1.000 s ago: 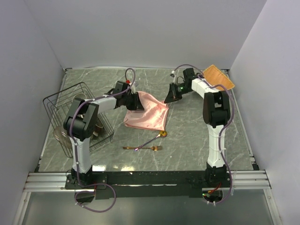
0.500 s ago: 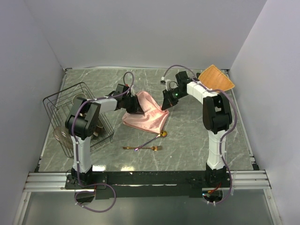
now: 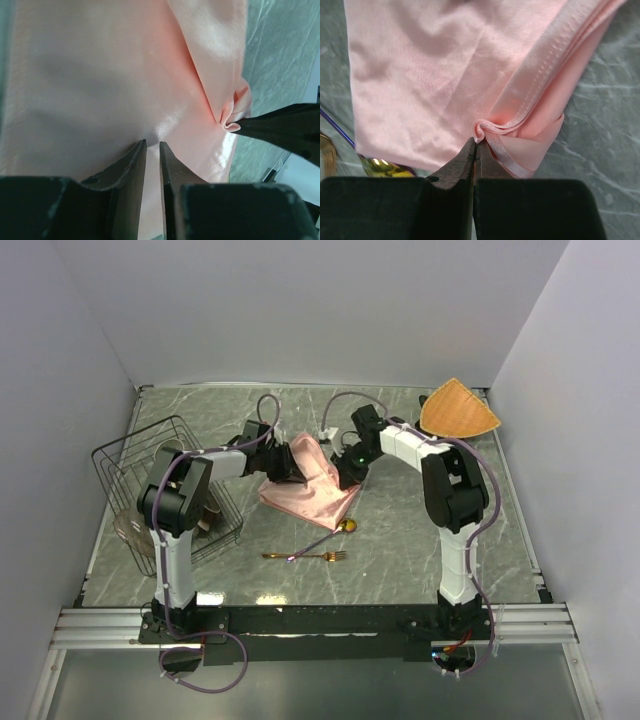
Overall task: Fold the napkin into a case and place the utensils inside
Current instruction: Fold the lower triangle-folded napkin at the center of the board.
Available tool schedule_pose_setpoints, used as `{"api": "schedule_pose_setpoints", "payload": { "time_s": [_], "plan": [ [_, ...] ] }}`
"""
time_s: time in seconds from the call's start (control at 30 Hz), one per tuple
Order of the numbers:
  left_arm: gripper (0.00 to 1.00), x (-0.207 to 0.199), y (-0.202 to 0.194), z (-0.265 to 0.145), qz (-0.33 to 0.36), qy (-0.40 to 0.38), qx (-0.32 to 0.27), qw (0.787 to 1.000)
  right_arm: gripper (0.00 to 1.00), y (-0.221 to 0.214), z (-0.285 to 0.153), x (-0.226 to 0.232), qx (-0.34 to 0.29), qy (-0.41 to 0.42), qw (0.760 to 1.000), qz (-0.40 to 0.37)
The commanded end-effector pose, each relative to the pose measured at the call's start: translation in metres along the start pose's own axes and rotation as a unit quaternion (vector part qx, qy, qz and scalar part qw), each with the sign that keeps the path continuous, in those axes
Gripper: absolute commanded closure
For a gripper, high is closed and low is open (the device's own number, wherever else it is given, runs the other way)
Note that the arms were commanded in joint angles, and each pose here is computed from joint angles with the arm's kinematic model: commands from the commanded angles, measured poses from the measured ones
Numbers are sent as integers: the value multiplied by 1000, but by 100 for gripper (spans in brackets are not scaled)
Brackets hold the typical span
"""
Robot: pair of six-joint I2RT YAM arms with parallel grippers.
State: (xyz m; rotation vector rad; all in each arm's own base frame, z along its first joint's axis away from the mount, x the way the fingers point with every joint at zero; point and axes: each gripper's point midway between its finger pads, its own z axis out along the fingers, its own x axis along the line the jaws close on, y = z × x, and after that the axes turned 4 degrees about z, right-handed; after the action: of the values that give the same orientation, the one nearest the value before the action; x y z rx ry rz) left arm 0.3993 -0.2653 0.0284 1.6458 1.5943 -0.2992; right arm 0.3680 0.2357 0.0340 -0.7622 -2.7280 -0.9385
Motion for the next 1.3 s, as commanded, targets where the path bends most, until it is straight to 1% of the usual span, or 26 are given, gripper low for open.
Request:
{"api": "schedule_pose_setpoints", "payload": {
  "time_s": [0.0,0.03,0.07,0.17,0.23,0.27,0.3,0.33,0.37,0.43,0.47,0.53,0.63,0.67,0.77,0.87,1.0,1.03,1.07,1.13,1.27],
  "plan": [
    [75,-10,29,-37,13,-25,-43,999,100,5,-18,7,16,-34,993,-113],
    [72,-13,35,-47,21,-30,-51,998,100,4,-19,9,17,-36,991,-125],
    [71,-17,49,-66,31,-35,-71,996,100,0,-17,10,25,-33,988,-146],
    [67,-12,75,-96,47,-22,-101,994,100,-7,-17,12,34,-34,980,-193],
    [62,-16,98,-107,85,-11,-116,990,100,-6,-18,14,39,-39,975,-217],
    [60,-24,121,-110,111,-9,-132,985,100,-9,-16,15,42,-39,971,-232],
    [59,-26,130,-109,145,-6,-132,981,100,-9,-15,15,44,-41,969,-242],
    [57,-25,132,-106,150,0,-122,981,100,-10,-15,15,47,-44,966,-251],
    [56,-33,147,-99,169,-2,-127,978,100,-14,-13,14,52,-43,963,-262],
    [53,-37,152,-89,193,2,-113,975,100,-15,-11,14,58,-46,958,-276],
    [52,-47,161,-78,209,-3,-113,971,100,-18,-9,14,61,-47,956,-283],
    [52,-55,164,-67,226,-8,-108,968,100,-19,-7,14,64,-48,954,-289],
    [53,-67,154,-44,246,-22,-81,966,100,-20,-6,14,68,-52,950,-299],
    [53,-70,144,-33,252,-27,-65,965,100,-19,-7,12,68,-56,949,-304],
    [55,-68,123,-15,267,-23,-36,963,100,-19,-7,12,70,-57,946,-312],
    [56,-56,104,-2,275,-9,-2,961,100,-20,-7,12,72,-58,944,-316],
    [62,-33,85,-1,288,20,40,957,100,-20,-7,12,72,-59,943,-319],
    [66,-28,77,-4,280,29,54,958,100,-19,-8,12,71,-60,942,-322],
    [68,-20,70,-7,295,39,63,953,100,-18,-8,12,71,-61,942,-324],
    [73,-13,62,-12,303,46,72,949,99,-14,-10,11,68,-63,942,-322],
    [76,1,43,-21,298,59,85,949,95,-11,-15,12,64,-67,943,-320]
  ]
}}
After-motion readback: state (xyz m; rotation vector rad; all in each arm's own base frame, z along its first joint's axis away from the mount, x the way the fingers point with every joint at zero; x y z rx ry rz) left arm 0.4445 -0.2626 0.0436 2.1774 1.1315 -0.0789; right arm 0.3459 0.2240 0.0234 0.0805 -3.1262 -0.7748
